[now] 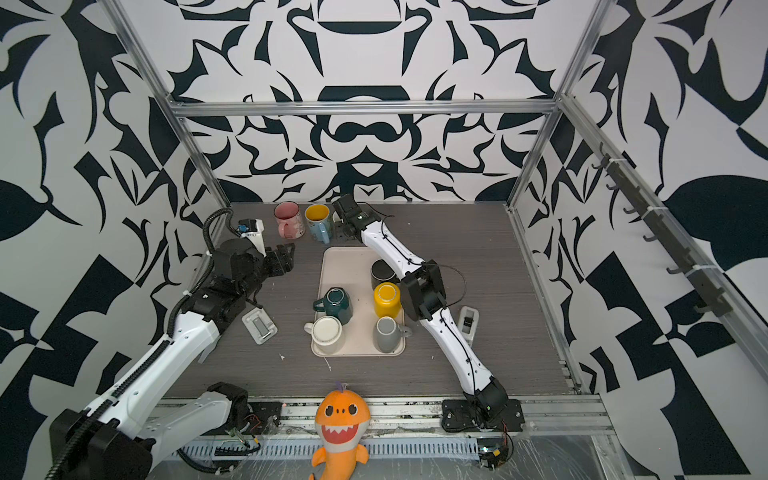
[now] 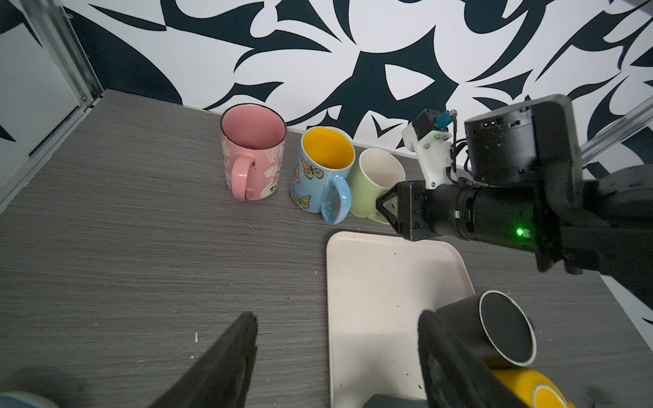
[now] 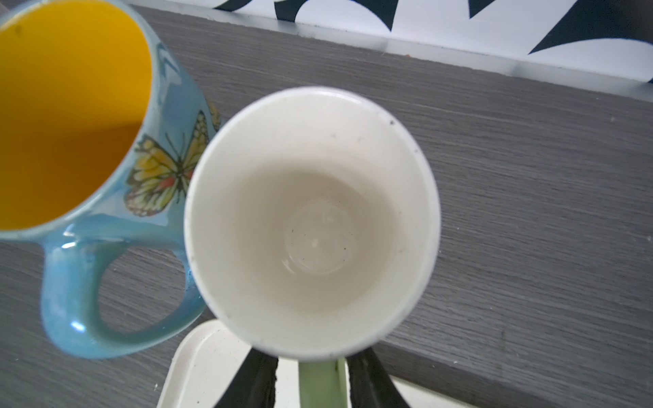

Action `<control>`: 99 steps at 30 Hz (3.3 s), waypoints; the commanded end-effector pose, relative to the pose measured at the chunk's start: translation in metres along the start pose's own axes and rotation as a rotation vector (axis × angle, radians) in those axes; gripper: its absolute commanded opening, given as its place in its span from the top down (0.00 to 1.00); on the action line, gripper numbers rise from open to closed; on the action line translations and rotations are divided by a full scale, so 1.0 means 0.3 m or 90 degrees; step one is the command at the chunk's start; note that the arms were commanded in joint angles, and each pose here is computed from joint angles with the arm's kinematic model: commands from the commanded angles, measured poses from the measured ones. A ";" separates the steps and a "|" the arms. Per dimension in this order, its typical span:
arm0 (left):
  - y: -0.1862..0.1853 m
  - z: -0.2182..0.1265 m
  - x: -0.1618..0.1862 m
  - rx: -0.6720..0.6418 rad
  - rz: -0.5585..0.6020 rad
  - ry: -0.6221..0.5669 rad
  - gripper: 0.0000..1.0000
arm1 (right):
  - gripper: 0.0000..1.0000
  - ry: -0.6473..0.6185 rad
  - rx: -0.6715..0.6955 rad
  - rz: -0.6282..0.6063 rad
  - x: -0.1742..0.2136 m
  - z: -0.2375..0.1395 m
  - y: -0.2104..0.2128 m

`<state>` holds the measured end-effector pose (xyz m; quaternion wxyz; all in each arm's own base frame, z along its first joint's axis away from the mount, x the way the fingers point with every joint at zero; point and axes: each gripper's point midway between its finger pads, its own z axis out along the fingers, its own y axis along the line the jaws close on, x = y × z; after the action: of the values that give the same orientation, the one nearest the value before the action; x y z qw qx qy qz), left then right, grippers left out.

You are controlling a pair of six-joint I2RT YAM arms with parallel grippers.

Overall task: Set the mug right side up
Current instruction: 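Lower the light green mug upright beside the blue mug, open the right gripper, then withdraw the right gripper and move it to the black mug on the tray, then close the right gripper on the black mug's handle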

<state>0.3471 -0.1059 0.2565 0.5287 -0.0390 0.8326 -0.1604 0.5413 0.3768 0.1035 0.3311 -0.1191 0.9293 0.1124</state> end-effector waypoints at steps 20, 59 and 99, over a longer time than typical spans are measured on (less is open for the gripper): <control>0.009 -0.044 0.011 0.003 -0.028 -0.002 0.26 | 0.59 -0.018 -0.069 0.041 -0.067 -0.176 0.062; 0.001 -0.023 -0.016 -0.002 -0.048 -0.002 0.25 | 0.45 0.050 -0.191 0.507 0.317 -0.870 -0.305; 0.069 0.010 0.031 -0.072 -0.038 0.023 0.22 | 0.46 0.304 -0.210 0.881 0.436 -0.563 -0.448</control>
<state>0.3452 -0.0938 0.2329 0.4994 -0.0857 0.8507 -0.1400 0.3798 0.1791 0.1170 -0.0458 0.4364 0.8063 0.3967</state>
